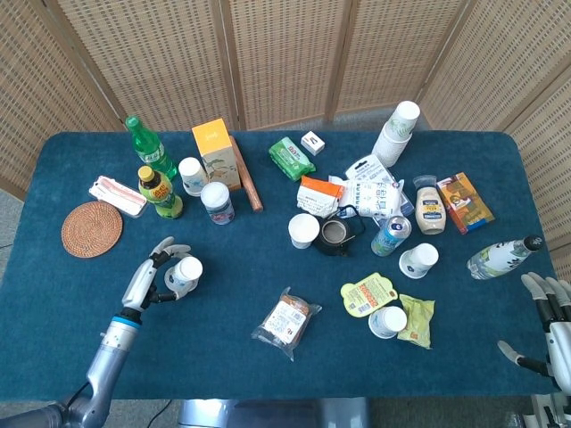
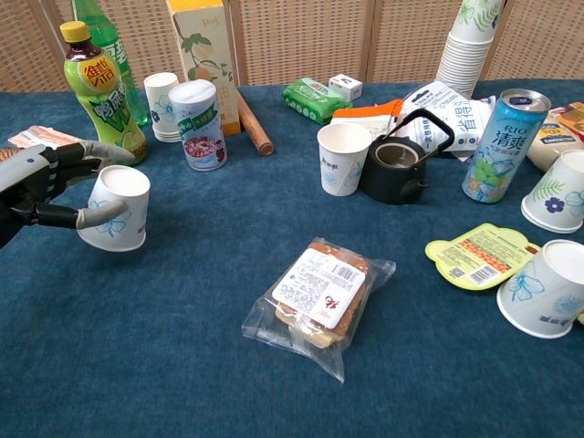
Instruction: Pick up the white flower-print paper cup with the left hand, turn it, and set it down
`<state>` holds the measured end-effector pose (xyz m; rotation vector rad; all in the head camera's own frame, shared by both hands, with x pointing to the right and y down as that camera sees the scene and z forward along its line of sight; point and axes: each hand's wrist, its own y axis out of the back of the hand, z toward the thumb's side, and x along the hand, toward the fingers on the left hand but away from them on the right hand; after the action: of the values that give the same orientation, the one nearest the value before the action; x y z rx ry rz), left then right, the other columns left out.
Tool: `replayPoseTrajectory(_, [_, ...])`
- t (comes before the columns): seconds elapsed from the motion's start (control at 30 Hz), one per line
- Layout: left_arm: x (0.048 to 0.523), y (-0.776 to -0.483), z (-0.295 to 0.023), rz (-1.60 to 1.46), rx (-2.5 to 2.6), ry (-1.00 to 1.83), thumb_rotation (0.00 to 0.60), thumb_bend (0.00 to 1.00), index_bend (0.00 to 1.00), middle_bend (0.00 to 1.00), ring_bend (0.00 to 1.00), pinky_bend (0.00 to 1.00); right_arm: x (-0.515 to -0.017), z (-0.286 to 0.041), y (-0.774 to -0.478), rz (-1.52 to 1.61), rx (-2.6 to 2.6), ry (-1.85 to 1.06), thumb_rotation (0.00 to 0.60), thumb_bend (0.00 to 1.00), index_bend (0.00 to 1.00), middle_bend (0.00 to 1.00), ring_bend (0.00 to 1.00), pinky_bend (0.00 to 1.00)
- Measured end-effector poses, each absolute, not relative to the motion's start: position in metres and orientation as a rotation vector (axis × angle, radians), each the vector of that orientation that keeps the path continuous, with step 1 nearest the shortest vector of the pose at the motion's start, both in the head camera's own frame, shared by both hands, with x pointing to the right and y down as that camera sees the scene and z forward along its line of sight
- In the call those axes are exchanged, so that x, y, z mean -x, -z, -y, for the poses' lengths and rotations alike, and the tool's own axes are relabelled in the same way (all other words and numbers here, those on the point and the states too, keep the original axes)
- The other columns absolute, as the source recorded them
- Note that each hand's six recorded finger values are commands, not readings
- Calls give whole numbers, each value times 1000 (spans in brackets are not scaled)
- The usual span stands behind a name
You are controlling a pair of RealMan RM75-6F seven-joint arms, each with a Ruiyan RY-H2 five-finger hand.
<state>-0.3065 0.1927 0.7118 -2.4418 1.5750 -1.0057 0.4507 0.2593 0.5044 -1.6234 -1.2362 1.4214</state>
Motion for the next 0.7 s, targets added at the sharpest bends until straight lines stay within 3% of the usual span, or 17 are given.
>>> replayPoseTrajectory(0.27, [316,-718,-200,-1546,2418,1056,600,351,254,348,0,0,-451,-259,-504,1236,1624,-1421,600,95,0,0,0,68])
replayPoseTrajectory(0.4, [319,-717,-203,-1519,2422,1063,600,351,237,124,0,0,-450,-260,-504,1234,1622,-1421,600,95,0,0,0,68])
replayPoseTrajectory(0.5, [324,-716,-205,-1510,2408,1061,600,350,233,15,0,0,-450,-260,-504,1234,1623,-1421,600,96,0,0,0,68])
replayPoseTrajectory(0.7, [329,-709,-205,-1495,2378,1034,600,351,227,0,0,0,-449,-260,-505,1230,1622,-1421,600,95,0,0,0,68])
